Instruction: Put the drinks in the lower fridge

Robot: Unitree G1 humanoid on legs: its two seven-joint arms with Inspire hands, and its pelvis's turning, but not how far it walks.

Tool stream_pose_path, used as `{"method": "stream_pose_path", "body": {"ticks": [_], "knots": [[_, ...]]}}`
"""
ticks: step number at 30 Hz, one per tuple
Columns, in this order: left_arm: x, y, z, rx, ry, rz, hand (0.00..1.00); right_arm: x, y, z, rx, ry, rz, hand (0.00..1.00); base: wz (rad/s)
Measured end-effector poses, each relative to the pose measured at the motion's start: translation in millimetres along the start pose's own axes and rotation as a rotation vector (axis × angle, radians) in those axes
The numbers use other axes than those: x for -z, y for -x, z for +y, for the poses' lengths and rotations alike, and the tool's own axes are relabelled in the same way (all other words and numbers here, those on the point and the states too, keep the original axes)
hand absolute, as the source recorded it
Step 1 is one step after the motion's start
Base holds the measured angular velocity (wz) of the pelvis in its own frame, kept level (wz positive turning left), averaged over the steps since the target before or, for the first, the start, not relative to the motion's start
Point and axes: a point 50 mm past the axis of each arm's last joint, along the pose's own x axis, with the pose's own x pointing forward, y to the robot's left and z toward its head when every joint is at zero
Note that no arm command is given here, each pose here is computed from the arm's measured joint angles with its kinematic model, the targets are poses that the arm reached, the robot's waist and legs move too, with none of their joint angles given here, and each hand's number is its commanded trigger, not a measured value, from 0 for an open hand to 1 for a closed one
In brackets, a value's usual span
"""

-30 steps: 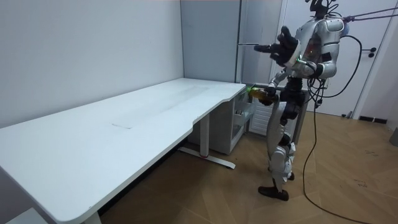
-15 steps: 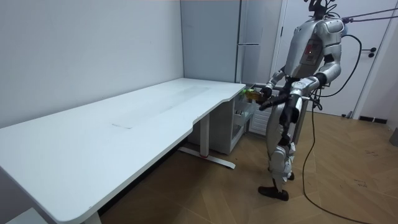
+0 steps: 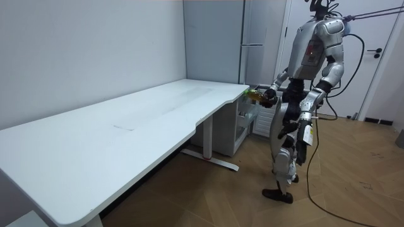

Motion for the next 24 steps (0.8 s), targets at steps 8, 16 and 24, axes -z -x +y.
{"method": "stream_pose_path", "body": {"ticks": [8, 16, 24], "knots": [[11.6, 0.4, -2.1, 0.074, -0.149, 0.026, 0.0, 5.9, 3.8, -3.3, 0.029, -0.09, -0.004, 1.0, 0.0], [11.5, 2.7, -12.8, 0.188, -0.338, -0.034, 0.0, 5.3, 11.8, -20.4, 0.152, -0.232, -0.09, 1.0, 0.0], [20.8, 4.5, -21.3, 0.294, -0.381, 0.007, 0.0, 15.8, 15.4, -30.8, 0.249, -0.334, -0.117, 1.0, -0.06]]}}
